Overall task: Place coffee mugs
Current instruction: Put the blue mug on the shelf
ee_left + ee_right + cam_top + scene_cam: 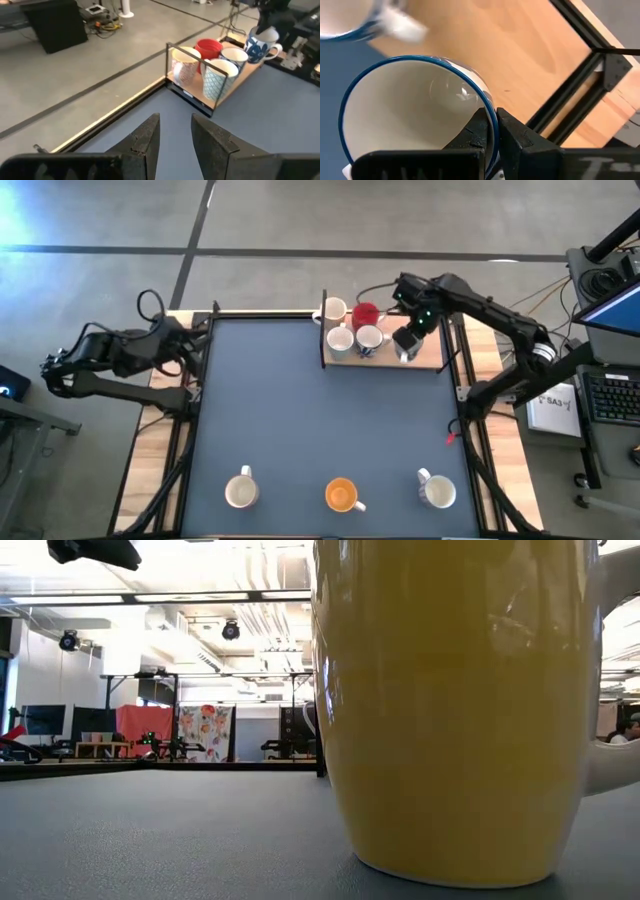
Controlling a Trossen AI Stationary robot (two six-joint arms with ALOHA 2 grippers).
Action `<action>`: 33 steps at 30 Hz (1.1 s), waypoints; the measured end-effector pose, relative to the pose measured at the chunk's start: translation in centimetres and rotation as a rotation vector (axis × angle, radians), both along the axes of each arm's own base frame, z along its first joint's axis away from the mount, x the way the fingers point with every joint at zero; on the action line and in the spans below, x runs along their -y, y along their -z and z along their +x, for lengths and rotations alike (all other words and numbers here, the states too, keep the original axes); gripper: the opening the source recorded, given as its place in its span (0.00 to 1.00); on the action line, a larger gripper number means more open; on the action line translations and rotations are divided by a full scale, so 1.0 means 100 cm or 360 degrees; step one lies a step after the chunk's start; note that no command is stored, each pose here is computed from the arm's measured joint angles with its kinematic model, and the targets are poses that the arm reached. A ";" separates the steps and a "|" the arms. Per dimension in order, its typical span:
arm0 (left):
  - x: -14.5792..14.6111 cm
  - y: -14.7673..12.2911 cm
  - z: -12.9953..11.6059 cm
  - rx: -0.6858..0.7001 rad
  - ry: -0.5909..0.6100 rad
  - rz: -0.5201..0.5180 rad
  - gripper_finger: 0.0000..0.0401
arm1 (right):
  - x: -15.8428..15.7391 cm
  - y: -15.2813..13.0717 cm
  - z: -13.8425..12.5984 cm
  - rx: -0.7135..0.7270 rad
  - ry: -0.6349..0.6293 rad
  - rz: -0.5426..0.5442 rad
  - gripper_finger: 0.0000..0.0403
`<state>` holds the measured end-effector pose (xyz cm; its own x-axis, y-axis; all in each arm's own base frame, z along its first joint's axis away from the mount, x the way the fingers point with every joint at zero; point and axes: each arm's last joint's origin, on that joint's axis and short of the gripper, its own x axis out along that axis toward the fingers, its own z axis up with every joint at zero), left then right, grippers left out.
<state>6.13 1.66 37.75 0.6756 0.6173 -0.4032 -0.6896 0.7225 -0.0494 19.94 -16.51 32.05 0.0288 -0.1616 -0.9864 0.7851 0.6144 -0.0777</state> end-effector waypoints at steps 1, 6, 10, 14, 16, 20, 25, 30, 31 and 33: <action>0.000 0.000 0.000 0.0010 -0.0010 0.0001 0.23 | 0.005 0.002 -0.001 -0.0011 0.0013 0.0005 0.03; 0.000 -0.003 0.004 0.0064 -0.0029 0.0005 0.23 | 0.033 0.015 -0.012 -0.0068 0.0146 0.0063 0.03; -0.001 -0.004 0.008 0.0070 -0.0053 0.0019 0.23 | 0.054 0.022 -0.029 -0.0091 0.0305 0.0081 0.03; -0.001 -0.004 0.011 0.0077 -0.0119 0.0032 0.23 | 0.074 0.022 -0.040 0.0028 0.0535 -0.0010 0.03; -0.001 -0.004 0.012 0.0077 -0.0139 0.0034 0.23 | 0.082 0.021 -0.043 0.0096 0.0631 -0.0067 0.03; -0.001 -0.004 0.015 0.0069 -0.0140 0.0035 0.23 | 0.093 0.021 -0.045 0.0201 0.0749 -0.0147 0.03; -0.001 -0.004 0.016 0.0063 -0.0140 0.0035 0.23 | 0.099 0.030 -0.041 0.0176 0.0793 -0.0104 0.03; -0.001 -0.004 0.016 0.0065 -0.0141 0.0033 0.23 | 0.105 0.042 -0.038 0.0133 0.0803 -0.0056 0.08; -0.001 -0.004 0.016 0.0067 -0.0143 0.0031 0.23 | 0.106 0.044 -0.037 0.0123 0.0790 -0.0049 0.10; -0.001 -0.004 0.016 0.0077 -0.0149 0.0021 0.23 | 0.106 0.045 -0.037 0.0109 0.0736 -0.0045 0.13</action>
<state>7.72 1.80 38.11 0.6334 0.6834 -0.3630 -0.7510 0.6559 -0.0756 16.28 -27.13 27.53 0.0124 -0.1993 -0.9799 0.9800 0.1969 -0.0276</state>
